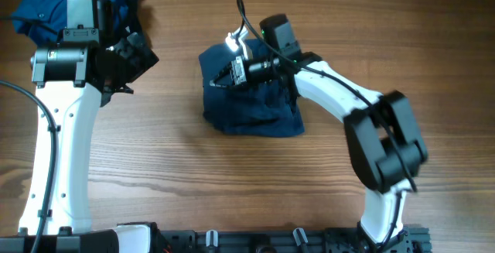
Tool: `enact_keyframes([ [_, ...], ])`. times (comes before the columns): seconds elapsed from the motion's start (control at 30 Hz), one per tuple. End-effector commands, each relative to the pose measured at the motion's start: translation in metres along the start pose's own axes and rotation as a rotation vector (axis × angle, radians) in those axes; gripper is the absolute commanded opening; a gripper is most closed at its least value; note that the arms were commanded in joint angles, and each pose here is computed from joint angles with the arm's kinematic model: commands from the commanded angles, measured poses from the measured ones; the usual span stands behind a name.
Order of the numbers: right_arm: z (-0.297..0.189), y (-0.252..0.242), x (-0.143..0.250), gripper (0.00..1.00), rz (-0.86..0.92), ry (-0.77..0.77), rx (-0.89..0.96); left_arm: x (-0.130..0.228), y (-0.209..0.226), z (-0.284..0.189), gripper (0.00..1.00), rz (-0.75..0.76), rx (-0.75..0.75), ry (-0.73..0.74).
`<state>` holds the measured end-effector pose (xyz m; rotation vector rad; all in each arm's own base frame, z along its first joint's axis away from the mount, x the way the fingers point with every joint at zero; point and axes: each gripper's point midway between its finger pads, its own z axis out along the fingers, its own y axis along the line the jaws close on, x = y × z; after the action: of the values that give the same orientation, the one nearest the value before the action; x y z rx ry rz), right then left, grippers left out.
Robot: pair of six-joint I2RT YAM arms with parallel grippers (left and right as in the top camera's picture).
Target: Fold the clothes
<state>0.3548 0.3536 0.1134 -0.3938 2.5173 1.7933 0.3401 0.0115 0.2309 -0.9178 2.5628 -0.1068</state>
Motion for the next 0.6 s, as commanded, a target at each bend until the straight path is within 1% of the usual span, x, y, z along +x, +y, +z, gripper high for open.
enact_keyframes([
  [0.0, 0.006, -0.043, 0.016, 0.04, 0.141, 0.059, 0.025, -0.001, 0.002, 0.003, 1.00, -0.011, -0.012, 0.006],
  [0.07, 0.006, -0.070, 0.024, 0.04, 0.192, 0.062, 0.118, -0.001, 0.002, 0.003, 1.00, -0.011, -0.012, 0.006],
  [0.13, 0.001, -0.109, 0.037, 0.04, 0.304, 0.053, 0.285, 0.000, 0.002, 0.003, 1.00, -0.011, -0.012, 0.007],
  [0.2, -0.005, -0.124, 0.046, 0.05, 0.359, 0.059, 0.356, 0.000, 0.002, 0.003, 1.00, -0.011, -0.013, 0.007],
  [0.27, -0.009, -0.130, 0.050, 0.04, 0.387, 0.064, 0.384, 0.000, 0.002, 0.003, 1.00, -0.011, -0.013, 0.007],
  [0.4, -0.012, -0.115, 0.044, 0.04, 0.359, 0.058, 0.335, 0.000, 0.002, 0.003, 1.00, -0.011, -0.013, 0.007],
  [0.47, -0.016, -0.087, 0.033, 0.04, 0.295, 0.051, 0.244, 0.000, 0.002, 0.003, 1.00, -0.011, -0.013, 0.007],
  [0.5, -0.022, -0.064, 0.024, 0.04, 0.253, 0.038, 0.187, 0.000, 0.002, 0.003, 1.00, -0.011, -0.013, 0.007],
  [0.57, -0.034, -0.031, 0.013, 0.04, 0.182, 0.011, 0.125, 0.000, 0.002, 0.003, 1.00, -0.011, -0.014, 0.008],
])
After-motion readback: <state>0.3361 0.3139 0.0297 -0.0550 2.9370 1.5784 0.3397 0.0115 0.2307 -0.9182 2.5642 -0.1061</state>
